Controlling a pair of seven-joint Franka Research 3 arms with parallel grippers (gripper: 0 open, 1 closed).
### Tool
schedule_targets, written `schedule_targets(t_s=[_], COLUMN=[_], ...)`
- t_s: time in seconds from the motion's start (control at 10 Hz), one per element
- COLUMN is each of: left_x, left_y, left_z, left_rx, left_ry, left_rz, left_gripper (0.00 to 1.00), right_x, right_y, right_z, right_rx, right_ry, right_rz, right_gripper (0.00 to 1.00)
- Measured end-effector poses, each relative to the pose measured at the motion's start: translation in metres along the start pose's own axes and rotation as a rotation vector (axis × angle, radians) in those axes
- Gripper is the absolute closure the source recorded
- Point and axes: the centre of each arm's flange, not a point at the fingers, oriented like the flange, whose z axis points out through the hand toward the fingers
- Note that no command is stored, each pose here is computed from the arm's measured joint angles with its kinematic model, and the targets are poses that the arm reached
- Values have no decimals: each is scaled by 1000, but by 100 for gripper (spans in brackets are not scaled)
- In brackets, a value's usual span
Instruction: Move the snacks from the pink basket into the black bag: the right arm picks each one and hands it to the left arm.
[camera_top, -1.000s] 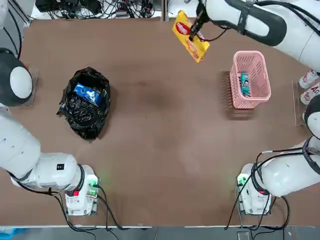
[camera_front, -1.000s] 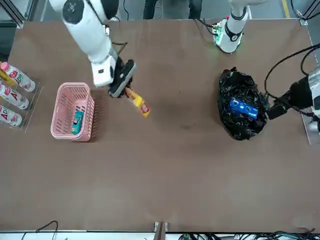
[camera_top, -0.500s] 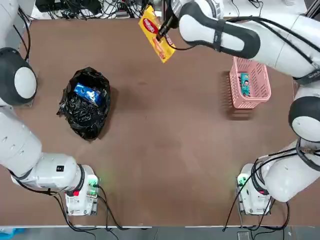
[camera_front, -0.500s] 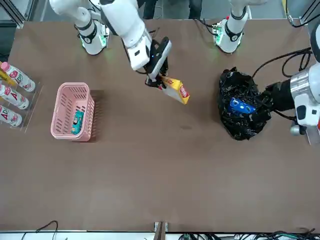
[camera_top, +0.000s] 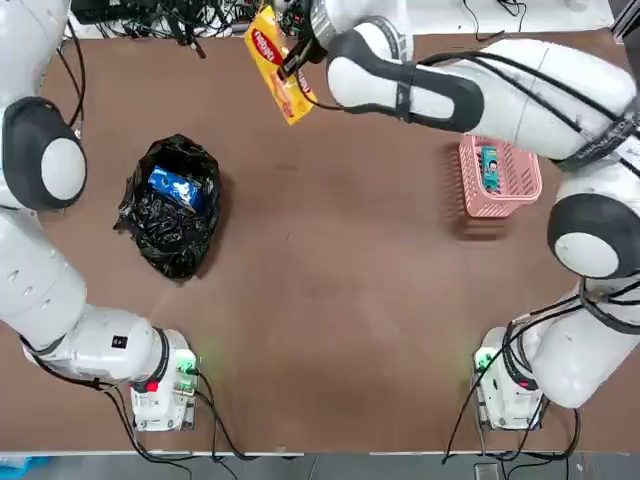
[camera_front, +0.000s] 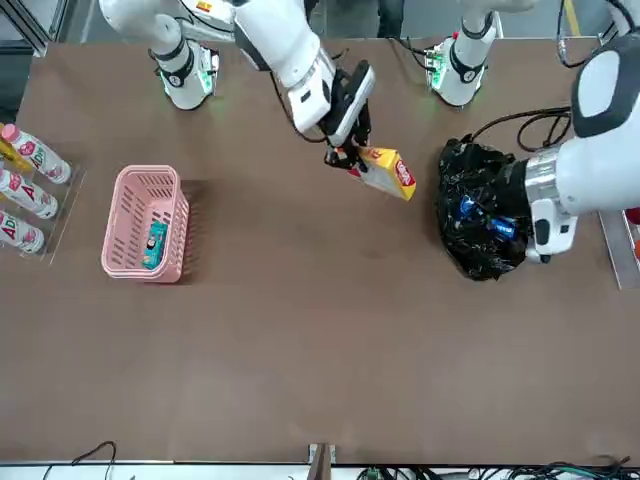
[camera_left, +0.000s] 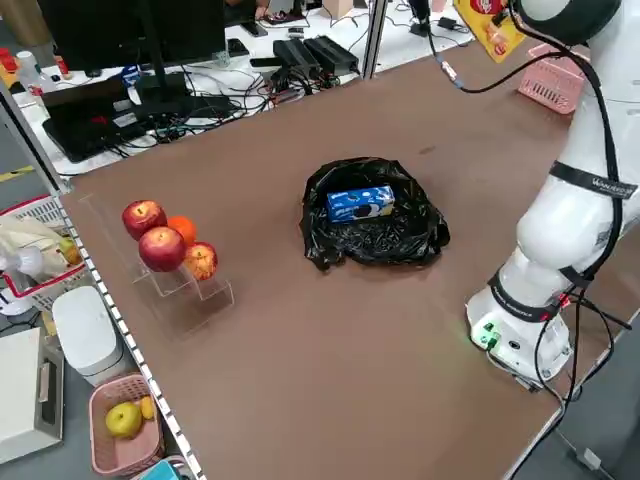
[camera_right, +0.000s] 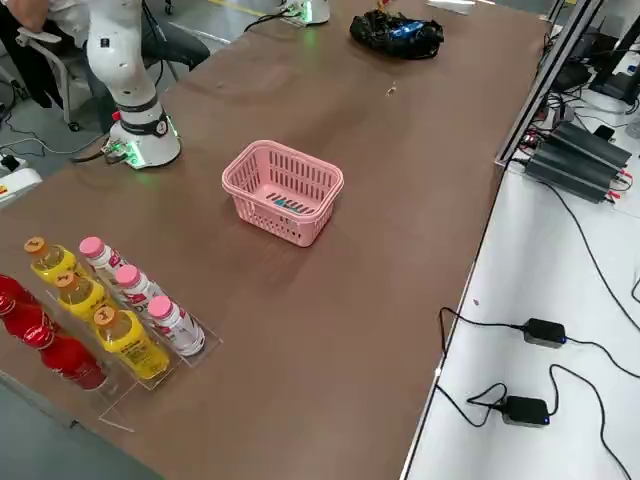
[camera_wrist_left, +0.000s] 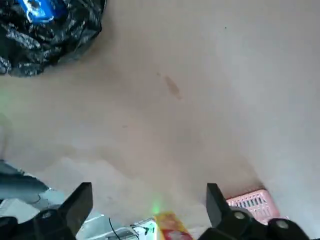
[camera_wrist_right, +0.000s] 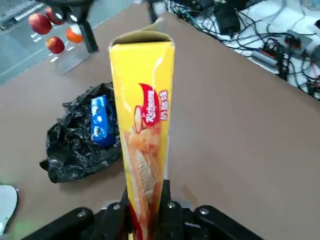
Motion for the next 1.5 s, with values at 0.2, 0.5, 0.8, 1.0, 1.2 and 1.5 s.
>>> schedule_targets(t_s=[0.2,0.5,0.8,1.0,1.2,1.5], left_x=[-6,-19,-41,-47,-61,-73], left_y=[2,3,5,7,10,10], left_z=[-1,5,12,14,20,21], left_rx=[-10,15,41,46,57,65], left_ry=[-22,-43,-52,-58,-66,-69], left_rz=[-41,-81,-89,-96,-107,-97], left_gripper=[0,0,0,0,4,49], right_x=[0,-2,-1,0,0,-1], right_y=[-21,-26,-28,-29,-29,-29], right_z=[23,35,34,34,34,35], right_rx=[14,19,21,22,22,21], right_ry=[68,74,77,80,81,80], right_rz=[5,13,11,10,13,23], right_gripper=[78,78,78,78,78,78])
